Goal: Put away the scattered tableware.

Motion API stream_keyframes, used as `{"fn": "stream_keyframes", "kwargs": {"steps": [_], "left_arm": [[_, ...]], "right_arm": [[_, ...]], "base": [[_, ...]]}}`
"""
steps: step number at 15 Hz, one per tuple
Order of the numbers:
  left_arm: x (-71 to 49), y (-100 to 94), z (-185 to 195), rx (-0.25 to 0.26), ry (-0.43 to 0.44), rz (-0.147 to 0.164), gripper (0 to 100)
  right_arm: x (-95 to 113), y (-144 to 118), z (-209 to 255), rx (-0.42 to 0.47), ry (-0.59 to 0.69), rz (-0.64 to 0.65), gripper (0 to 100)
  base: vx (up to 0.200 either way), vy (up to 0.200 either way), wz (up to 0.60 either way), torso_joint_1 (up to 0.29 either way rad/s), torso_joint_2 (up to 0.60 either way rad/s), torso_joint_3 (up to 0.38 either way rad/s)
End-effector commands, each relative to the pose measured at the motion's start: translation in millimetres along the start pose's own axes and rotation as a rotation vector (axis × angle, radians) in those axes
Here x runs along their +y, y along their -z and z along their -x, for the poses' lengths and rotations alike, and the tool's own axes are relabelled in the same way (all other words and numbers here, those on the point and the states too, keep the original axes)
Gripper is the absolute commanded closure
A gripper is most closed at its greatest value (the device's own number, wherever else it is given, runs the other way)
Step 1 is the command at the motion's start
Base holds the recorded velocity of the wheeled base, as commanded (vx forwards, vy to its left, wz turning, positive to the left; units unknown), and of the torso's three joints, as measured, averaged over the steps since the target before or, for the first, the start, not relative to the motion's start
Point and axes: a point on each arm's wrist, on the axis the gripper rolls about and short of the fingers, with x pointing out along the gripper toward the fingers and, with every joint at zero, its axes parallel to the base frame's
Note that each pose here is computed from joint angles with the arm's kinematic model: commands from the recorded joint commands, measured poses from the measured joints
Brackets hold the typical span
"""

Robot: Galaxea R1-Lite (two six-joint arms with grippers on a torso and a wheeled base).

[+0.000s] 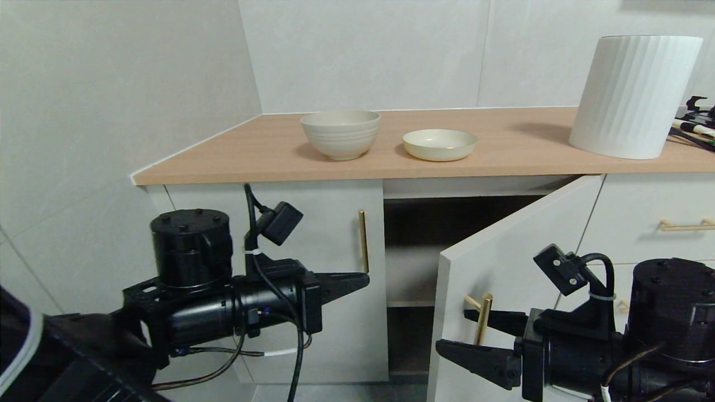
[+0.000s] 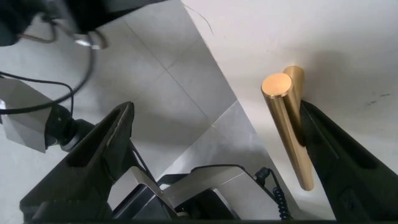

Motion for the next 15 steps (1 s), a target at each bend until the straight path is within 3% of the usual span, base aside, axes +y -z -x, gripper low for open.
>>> {"fn": "stream_keyframes", "kwargs": {"steps": [1,4,7,9,12,13,15], "left_arm": [[15.8,21.0,-44,0.043,0.031,0.003,100],[18.3,38.6,-85,-0.04,0.035,-0.061,100],[19.4,44.0,-99,-0.078,0.028,-0.071,100],[9.5,33.1,-113,-0.133,0.021,-0.074,100],[4.1,35.5,-116,-0.138,0.01,-0.066,100],[1.7,33.5,-120,-0.138,0.02,-0.07,100],[-6.6,31.2,-125,-0.109,0.032,-0.064,100]], "right_arm": [[0,1,0,0.0,0.003,0.0,0],[0,1,0,0.001,0.004,0.007,0],[-1,4,1,0.013,0.009,0.011,0],[-2,4,2,0.013,0.016,0.044,0],[-4,6,4,0.016,0.03,0.051,0],[-11,9,13,0.005,0.103,0.081,0],[-12,8,22,-0.017,0.13,0.081,0]], "base": [[0.0,0.0,0.0,0.0,0.0,0.0],[0.0,0.0,0.0,0.0,0.0,0.0],[0.0,0.0,0.0,0.0,0.0,0.0],[0.0,0.0,0.0,0.0,0.0,0.0],[0.0,0.0,0.0,0.0,0.0,0.0],[0.0,0.0,0.0,0.0,0.0,0.0],[0.0,0.0,0.0,0.0,0.0,0.0]]}}
